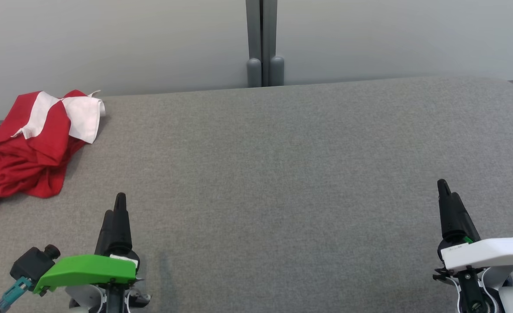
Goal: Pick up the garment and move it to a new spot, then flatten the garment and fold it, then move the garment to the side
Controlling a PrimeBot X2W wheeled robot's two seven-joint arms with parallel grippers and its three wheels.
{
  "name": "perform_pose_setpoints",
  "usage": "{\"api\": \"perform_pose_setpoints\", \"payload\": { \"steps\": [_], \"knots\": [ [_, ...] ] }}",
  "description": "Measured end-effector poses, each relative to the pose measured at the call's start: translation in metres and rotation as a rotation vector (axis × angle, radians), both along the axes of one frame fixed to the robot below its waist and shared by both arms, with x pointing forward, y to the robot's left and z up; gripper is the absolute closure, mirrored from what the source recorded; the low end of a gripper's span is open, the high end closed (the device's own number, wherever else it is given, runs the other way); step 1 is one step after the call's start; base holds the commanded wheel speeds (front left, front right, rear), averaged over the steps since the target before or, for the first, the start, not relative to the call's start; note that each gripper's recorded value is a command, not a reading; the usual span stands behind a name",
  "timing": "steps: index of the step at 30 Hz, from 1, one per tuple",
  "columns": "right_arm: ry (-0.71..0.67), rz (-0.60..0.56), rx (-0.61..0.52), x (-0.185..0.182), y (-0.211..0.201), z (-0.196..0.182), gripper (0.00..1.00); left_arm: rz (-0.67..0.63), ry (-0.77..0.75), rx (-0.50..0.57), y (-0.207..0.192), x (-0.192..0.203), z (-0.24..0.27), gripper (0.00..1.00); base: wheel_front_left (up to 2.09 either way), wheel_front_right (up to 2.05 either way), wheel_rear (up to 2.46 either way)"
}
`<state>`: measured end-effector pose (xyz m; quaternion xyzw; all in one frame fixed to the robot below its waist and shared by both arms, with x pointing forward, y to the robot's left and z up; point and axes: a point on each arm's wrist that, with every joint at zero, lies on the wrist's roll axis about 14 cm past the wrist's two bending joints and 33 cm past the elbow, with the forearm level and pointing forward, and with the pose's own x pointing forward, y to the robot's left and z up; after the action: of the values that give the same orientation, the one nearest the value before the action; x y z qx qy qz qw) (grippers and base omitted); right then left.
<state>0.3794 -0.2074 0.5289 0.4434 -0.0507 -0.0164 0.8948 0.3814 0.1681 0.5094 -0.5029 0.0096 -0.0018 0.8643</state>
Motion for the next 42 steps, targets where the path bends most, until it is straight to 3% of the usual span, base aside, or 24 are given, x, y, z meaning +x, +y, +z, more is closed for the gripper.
{"api": "perform_pose_setpoints", "payload": {
  "steps": [5,6,15,42],
  "knots": [
    [-0.003,0.005,-0.073,-0.001,0.003,0.002,0.0,-0.004,-0.014,0.067,-0.002,0.0,0.003,0.0,0.0,0.0,0.0],
    [-0.003,0.023,-0.167,-0.001,0.011,0.002,0.0,-0.002,-0.022,0.162,-0.003,-0.001,0.004,0.0,0.0,0.0,0.0],
    [0.004,0.036,-0.297,-0.004,0.018,-0.002,0.0,-0.006,-0.022,0.292,-0.005,-0.006,-0.001,0.0,0.0,0.0,0.0],
    [-0.002,0.068,-0.605,-0.006,0.033,-0.01,0.0,-0.045,-0.015,0.541,-0.015,-0.016,-0.02,0.0,0.0,0.0,0.0]
  ]
}}
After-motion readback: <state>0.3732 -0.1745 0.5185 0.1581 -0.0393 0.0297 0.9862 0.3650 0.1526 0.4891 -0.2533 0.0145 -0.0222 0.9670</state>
